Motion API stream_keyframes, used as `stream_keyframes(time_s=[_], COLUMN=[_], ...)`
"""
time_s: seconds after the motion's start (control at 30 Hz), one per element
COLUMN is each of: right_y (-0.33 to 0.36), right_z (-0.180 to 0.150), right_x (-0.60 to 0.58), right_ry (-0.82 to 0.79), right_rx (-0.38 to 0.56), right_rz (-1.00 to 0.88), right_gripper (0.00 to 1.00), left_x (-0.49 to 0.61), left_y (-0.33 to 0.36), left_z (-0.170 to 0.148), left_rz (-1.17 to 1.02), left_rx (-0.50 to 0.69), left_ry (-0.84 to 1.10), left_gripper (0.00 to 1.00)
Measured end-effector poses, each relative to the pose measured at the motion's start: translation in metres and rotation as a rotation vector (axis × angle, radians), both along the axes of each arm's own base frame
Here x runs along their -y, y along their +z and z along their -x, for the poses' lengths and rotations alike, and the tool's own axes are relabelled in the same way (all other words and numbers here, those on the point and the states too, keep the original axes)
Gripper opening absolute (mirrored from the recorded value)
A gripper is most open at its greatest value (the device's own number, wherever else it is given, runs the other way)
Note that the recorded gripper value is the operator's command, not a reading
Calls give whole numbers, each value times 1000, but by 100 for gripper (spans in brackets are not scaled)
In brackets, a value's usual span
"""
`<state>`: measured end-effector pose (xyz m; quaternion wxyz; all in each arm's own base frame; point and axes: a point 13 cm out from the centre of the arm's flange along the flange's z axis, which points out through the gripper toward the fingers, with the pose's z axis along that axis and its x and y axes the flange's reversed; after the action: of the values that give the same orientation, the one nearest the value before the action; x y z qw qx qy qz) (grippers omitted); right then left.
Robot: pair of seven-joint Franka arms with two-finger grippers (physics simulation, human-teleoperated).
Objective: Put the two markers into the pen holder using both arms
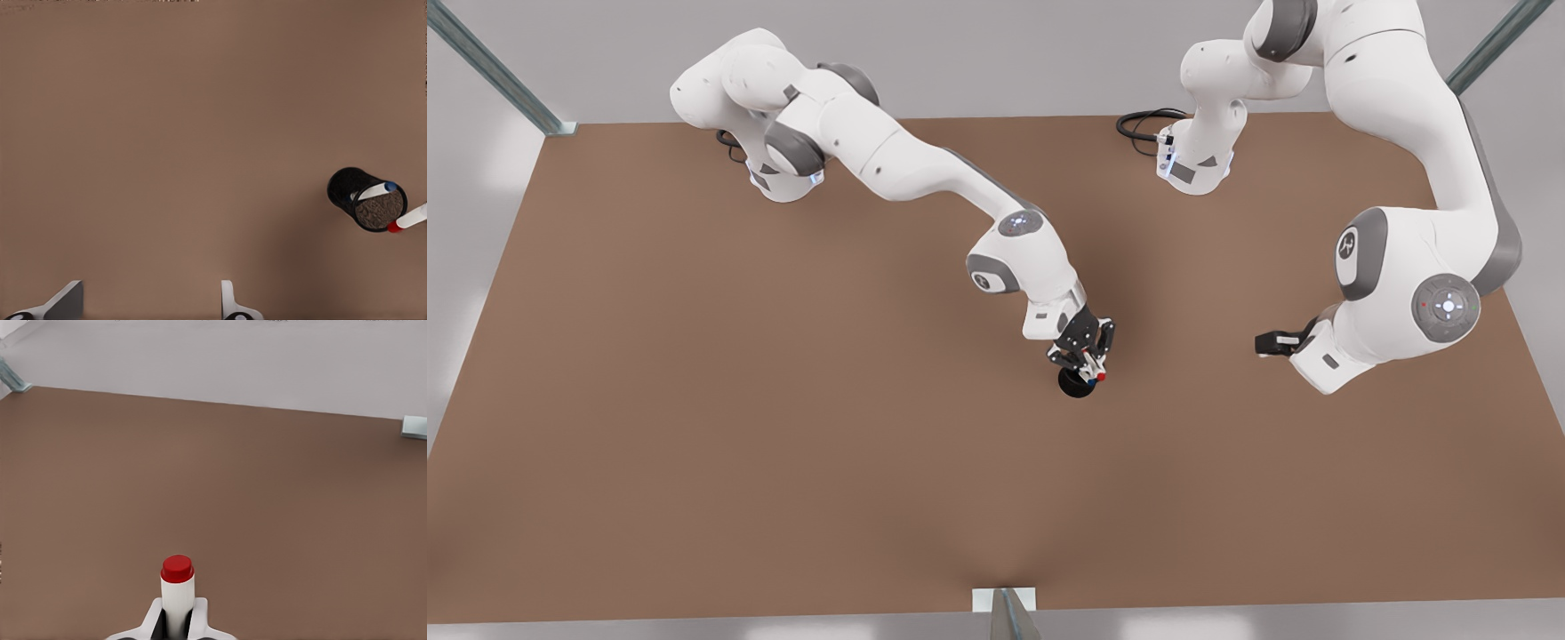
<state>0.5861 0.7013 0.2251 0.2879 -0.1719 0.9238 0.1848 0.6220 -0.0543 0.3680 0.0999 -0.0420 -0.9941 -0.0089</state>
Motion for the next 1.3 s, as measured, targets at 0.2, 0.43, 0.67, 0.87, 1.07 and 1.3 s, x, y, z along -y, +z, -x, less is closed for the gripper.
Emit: stream_keyframes(time_s=[0.2, 0.43, 0.67, 0.87, 1.07, 1.3], right_y=[3, -2, -5, 80, 334, 234], right_z=[-3, -16, -16, -37, -138, -40], right_x=[-4, 3, 2, 25, 377, 654], right_ry=[1, -8, -7, -68, -557, -724], right_rx=[29, 64, 76, 95, -89, -512], right_rz=[-30, -31, -33, -33, 11, 284], right_gripper=[21, 21, 100, 100, 100, 100], left_x=[0, 1, 3, 5, 14, 24], left_y=[0, 0, 0, 0, 5, 8], left_z=[0, 0, 0, 0, 2, 6], left_rz=[7, 10, 13, 15, 20, 25], left_rx=[0, 0, 0, 0, 4, -9], left_ry=[-27, -51, -68, -80, -99, -113], left_gripper=[100, 100, 100, 100, 100, 100])
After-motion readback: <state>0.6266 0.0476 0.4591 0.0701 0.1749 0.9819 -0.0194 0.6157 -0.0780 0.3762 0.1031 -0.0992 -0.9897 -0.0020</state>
